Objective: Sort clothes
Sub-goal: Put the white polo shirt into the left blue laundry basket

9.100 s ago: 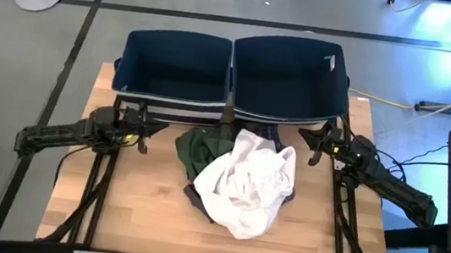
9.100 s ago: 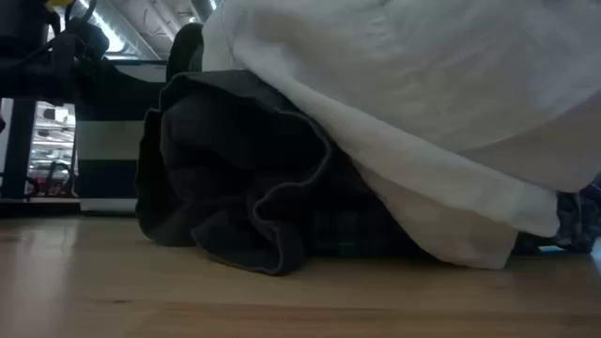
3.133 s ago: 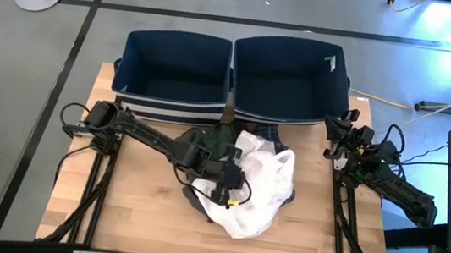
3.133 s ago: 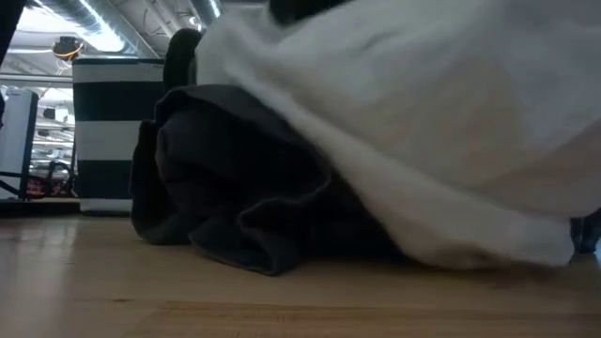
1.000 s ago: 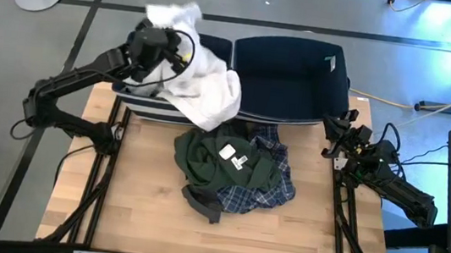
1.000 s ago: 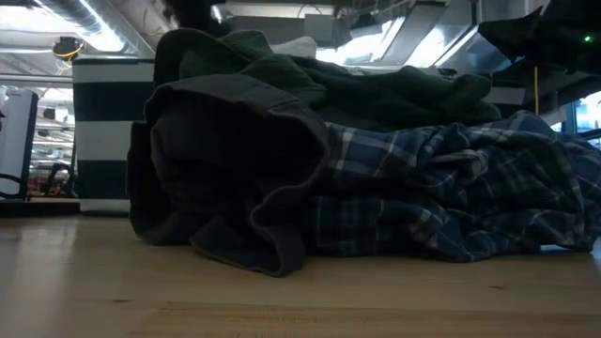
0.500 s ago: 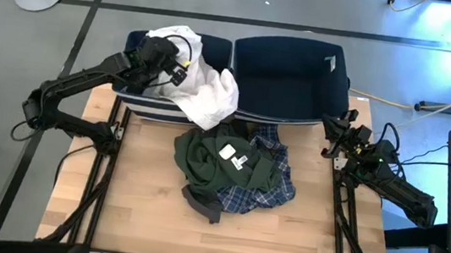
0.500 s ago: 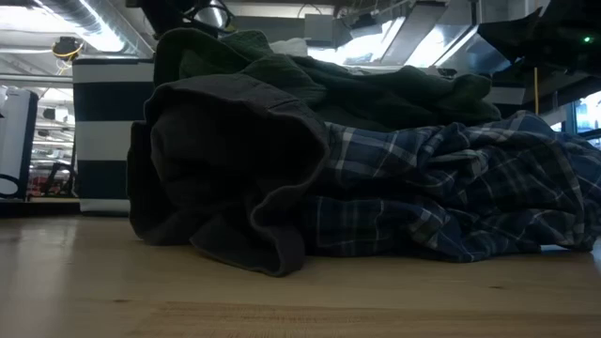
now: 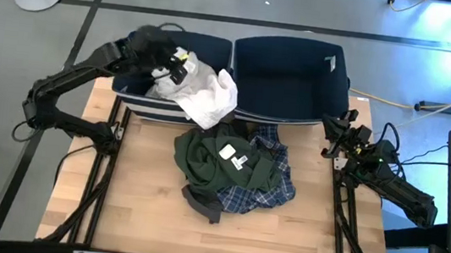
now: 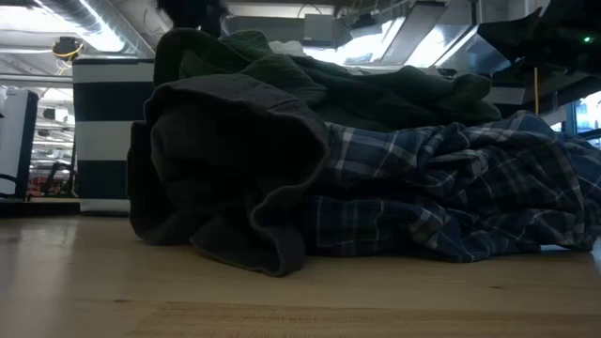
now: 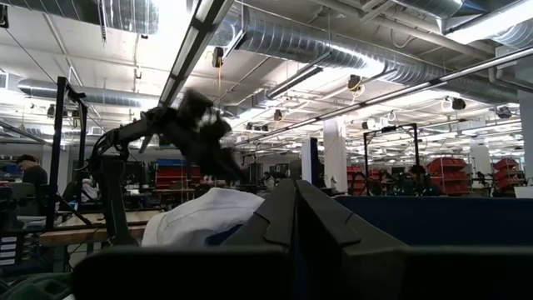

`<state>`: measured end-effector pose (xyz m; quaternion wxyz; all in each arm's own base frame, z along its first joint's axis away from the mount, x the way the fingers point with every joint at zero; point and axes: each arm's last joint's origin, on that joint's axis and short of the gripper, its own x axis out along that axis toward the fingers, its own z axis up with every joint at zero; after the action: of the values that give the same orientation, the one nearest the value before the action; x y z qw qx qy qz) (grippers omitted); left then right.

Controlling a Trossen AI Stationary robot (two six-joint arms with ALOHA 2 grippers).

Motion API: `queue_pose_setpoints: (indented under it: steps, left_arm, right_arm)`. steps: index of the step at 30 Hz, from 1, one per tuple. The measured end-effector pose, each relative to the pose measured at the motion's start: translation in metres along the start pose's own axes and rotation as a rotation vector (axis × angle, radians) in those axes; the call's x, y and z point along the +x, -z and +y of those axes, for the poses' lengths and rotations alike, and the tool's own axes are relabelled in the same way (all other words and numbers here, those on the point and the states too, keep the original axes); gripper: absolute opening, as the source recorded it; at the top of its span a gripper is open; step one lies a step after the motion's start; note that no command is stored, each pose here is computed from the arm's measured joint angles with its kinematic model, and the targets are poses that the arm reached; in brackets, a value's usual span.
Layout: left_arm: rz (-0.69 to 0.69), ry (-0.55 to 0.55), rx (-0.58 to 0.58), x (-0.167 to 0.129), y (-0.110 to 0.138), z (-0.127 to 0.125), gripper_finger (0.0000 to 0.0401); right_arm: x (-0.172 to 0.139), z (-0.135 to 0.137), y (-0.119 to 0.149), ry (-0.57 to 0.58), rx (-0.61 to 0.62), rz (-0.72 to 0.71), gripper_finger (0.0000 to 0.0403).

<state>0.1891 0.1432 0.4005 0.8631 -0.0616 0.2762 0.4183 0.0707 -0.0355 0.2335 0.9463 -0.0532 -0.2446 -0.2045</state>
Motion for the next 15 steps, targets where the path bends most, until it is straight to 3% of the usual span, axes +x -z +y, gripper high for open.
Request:
queue_pose_setpoints:
  steps: [4, 9, 15]
  left_arm:
    - [-0.116, 0.187, 0.016, -0.026, -0.018, -0.018, 0.0209]
    - [-0.141, 0.372, 0.158, -0.039, -0.013, -0.063, 0.0198]
    - [-0.092, 0.417, 0.312, -0.041, 0.012, -0.120, 0.0190]
  right_arm:
    - [0.000, 0.000, 0.000, 0.000, 0.000, 0.001, 0.0019]
    - [0.000, 0.000, 0.002, 0.000, 0.001, 0.023, 0.0019]
    - [0.000, 0.000, 0.002, 0.000, 0.001, 0.024, 0.0019]
